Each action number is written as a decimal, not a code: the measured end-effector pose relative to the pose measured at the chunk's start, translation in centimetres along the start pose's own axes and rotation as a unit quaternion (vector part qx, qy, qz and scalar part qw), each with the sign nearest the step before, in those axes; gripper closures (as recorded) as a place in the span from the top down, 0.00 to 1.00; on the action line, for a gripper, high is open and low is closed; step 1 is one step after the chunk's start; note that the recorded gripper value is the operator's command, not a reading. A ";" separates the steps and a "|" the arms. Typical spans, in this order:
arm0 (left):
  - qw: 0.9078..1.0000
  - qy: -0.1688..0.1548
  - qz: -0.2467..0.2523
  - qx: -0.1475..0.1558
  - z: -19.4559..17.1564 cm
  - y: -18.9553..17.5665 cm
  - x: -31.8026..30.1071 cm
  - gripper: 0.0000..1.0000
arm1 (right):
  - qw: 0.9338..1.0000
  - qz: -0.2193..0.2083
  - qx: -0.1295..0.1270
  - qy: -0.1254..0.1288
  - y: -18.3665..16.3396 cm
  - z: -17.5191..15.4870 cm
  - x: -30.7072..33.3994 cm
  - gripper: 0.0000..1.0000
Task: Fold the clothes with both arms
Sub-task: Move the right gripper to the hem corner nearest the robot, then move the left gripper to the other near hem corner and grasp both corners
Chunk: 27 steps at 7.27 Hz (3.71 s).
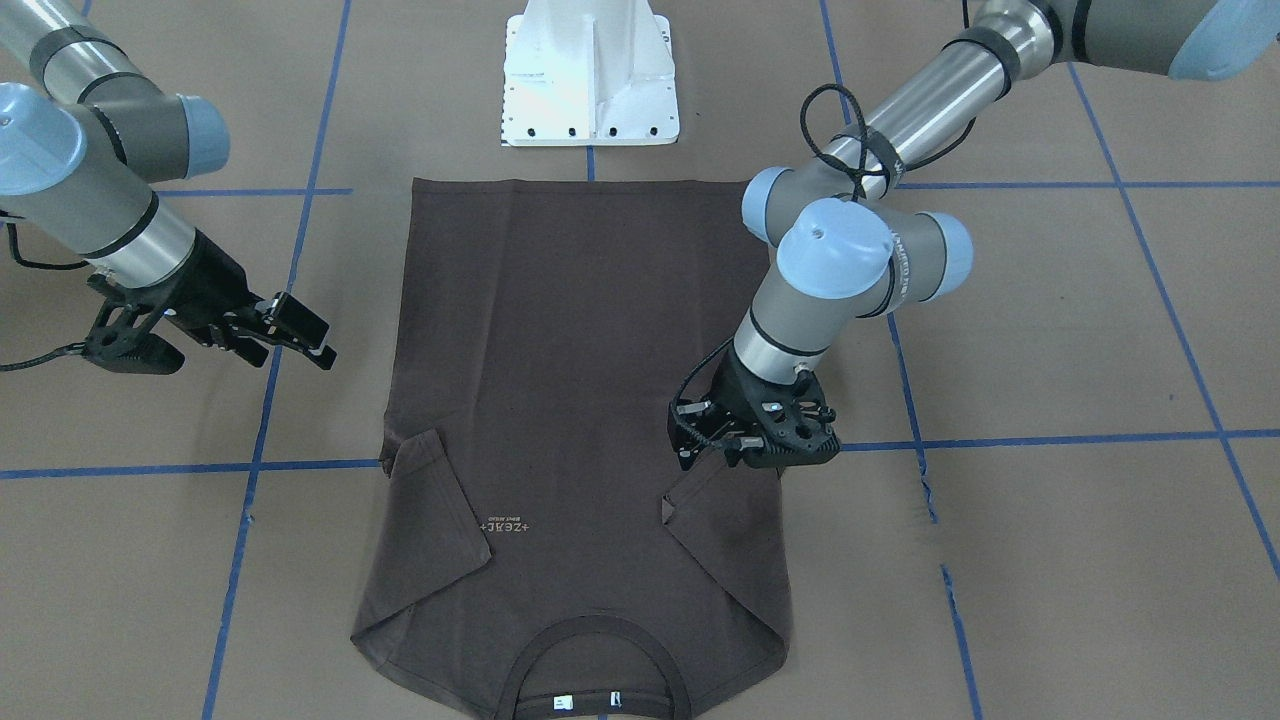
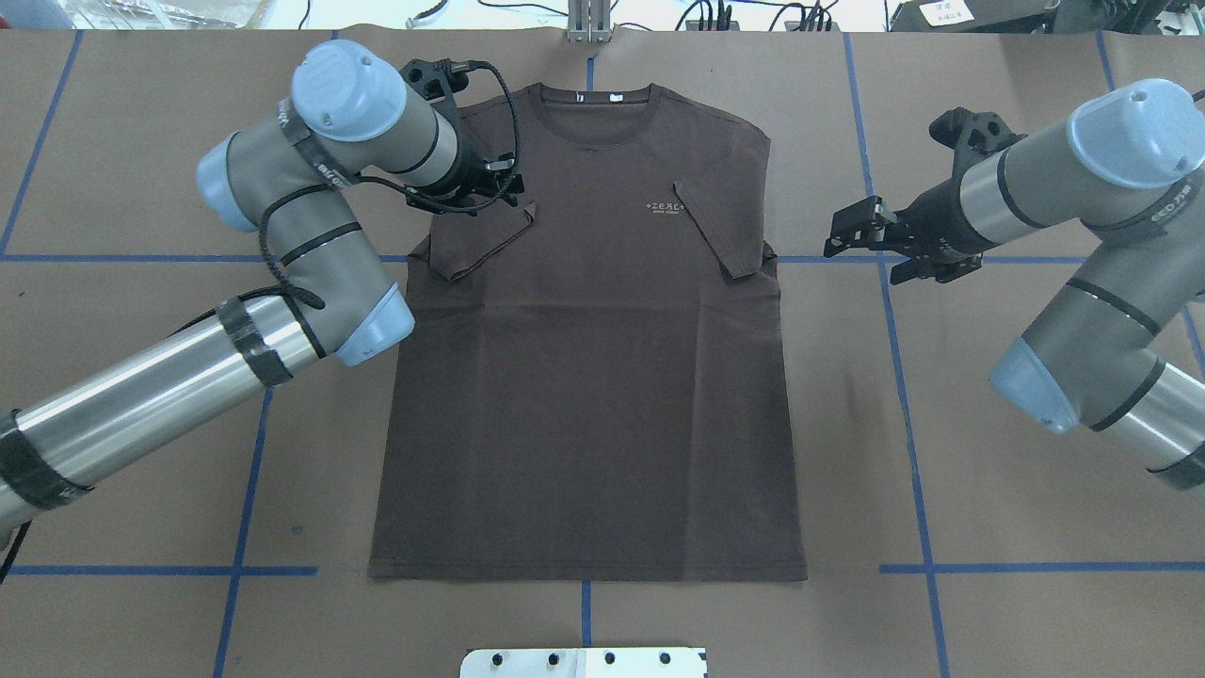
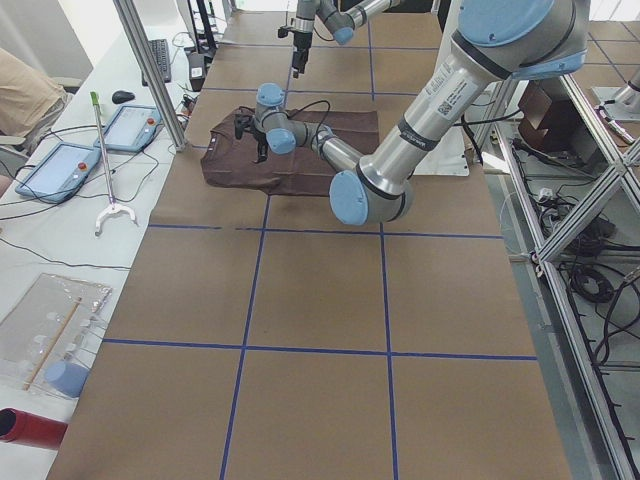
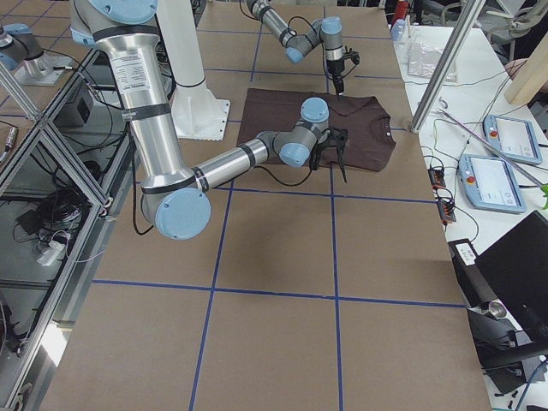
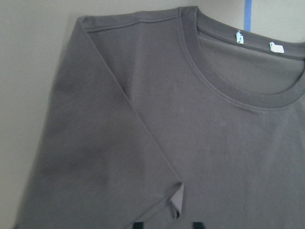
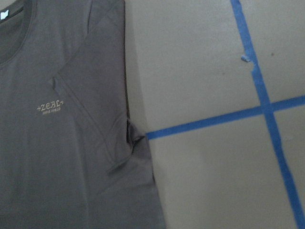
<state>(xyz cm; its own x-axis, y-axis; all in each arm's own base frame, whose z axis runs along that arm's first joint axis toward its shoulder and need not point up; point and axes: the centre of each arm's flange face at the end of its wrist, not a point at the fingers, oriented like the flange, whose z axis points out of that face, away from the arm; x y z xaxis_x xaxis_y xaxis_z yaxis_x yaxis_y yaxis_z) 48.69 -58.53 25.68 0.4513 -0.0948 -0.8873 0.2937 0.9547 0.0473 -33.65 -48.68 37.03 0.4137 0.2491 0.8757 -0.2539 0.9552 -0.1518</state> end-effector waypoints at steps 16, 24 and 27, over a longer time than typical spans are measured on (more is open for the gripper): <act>0.999 0.032 -0.012 -0.022 -6.2 6.8 -6.0 0.88 | 0.971 0.151 0.073 0.168 34.4 8.3 1.1 0.00; 0.993 0.016 -0.084 -0.083 -10.2 22.6 -9.4 0.83 | 0.976 0.166 0.055 0.133 32.9 4.7 -1.5 0.00; 0.989 -0.045 -0.112 -0.090 -8.4 31.0 -10.4 0.75 | 0.975 0.170 0.052 0.135 32.4 4.5 -1.5 0.00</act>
<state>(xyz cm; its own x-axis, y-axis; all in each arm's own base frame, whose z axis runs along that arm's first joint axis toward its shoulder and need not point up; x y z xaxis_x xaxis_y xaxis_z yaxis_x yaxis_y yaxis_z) 46.05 -25.57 32.51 0.4679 -0.3259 -0.8215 0.2442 0.9410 -0.2342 -46.46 -18.87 32.87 0.5011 0.5945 0.6288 -0.4981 0.7924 -0.3522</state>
